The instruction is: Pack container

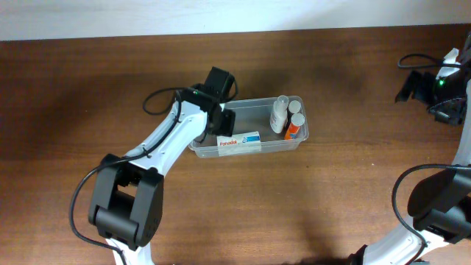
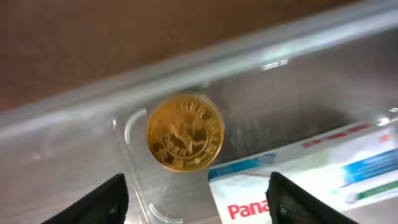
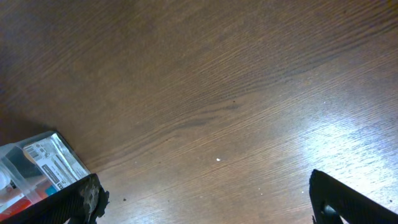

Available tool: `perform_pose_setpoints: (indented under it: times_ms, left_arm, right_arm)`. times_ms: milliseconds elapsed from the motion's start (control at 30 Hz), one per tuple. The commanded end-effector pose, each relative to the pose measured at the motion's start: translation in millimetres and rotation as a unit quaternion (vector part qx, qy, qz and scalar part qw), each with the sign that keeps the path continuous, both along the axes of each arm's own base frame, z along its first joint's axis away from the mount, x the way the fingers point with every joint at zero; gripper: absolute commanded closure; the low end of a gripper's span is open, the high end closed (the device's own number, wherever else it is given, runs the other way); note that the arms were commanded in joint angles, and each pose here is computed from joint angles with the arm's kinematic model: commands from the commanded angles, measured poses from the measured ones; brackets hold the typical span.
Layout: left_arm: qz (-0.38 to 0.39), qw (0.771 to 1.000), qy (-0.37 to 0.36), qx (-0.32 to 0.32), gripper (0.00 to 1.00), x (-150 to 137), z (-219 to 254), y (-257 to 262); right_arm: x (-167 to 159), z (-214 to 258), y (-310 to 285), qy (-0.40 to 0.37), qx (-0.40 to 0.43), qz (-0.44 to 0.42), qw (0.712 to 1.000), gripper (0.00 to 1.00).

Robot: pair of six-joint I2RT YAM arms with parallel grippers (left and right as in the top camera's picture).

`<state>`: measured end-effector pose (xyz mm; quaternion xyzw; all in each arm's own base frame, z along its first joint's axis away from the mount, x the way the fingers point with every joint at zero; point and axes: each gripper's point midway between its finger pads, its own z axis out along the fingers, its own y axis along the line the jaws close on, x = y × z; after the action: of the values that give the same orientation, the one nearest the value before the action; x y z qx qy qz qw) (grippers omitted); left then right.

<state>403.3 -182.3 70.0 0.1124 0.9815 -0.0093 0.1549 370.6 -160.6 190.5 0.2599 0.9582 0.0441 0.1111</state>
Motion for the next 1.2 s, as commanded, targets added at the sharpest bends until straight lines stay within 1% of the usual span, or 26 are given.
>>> perform_pose_setpoints:
  times_ms: [0,100,167,233,367,433,467,767,833,900,1167]
  left_arm:
    - [-0.042,0.999,-0.020,-0.023,0.26,15,37,-16]
    - [-0.060,0.996,-0.028,-0.052,0.22,19,73,-29]
    - [-0.061,0.996,-0.041,-0.059,0.14,22,101,-31]
    - [-0.062,0.995,-0.050,-0.063,0.01,22,121,-31]
    - [-0.057,0.994,-0.070,-0.057,0.01,17,161,-23]
    - [-0.046,0.995,-0.082,-0.035,0.01,6,184,-7]
    - [-0.046,0.995,-0.081,-0.035,0.01,0,189,-4]
    - [-0.032,0.997,-0.067,-0.036,0.01,-73,238,31]
    - [-0.033,0.998,-0.053,-0.032,0.01,-93,244,40]
    - [-0.035,0.999,-0.019,-0.024,0.01,-116,242,49]
    - [-0.035,0.999,-0.024,-0.024,0.01,-117,244,50]
  right_arm:
    - [-1,7,1,-0.009,-0.001,-0.004,1.000,0.02]
    - [0,7,1,-0.009,-0.001,-0.004,1.000,0.02]
    - [-1,7,1,-0.009,-0.001,-0.004,1.000,0.02]
    - [-1,7,1,-0.009,-0.001,-0.004,1.000,0.02]
    - [0,7,1,-0.009,-0.001,-0.004,1.000,0.02]
    - [0,7,1,-0.009,-0.001,-0.004,1.000,0.02]
    - [-1,7,1,-0.009,-0.001,-0.004,1.000,0.01]
    - [0,7,1,-0.009,-0.001,-0.004,1.000,0.02]
    - [0,7,1,-0.009,-0.001,-0.004,1.000,0.02]
    - [0,7,1,-0.009,-0.001,-0.004,1.000,0.02]
    - [0,7,1,-0.009,-0.001,-0.004,1.000,0.01]
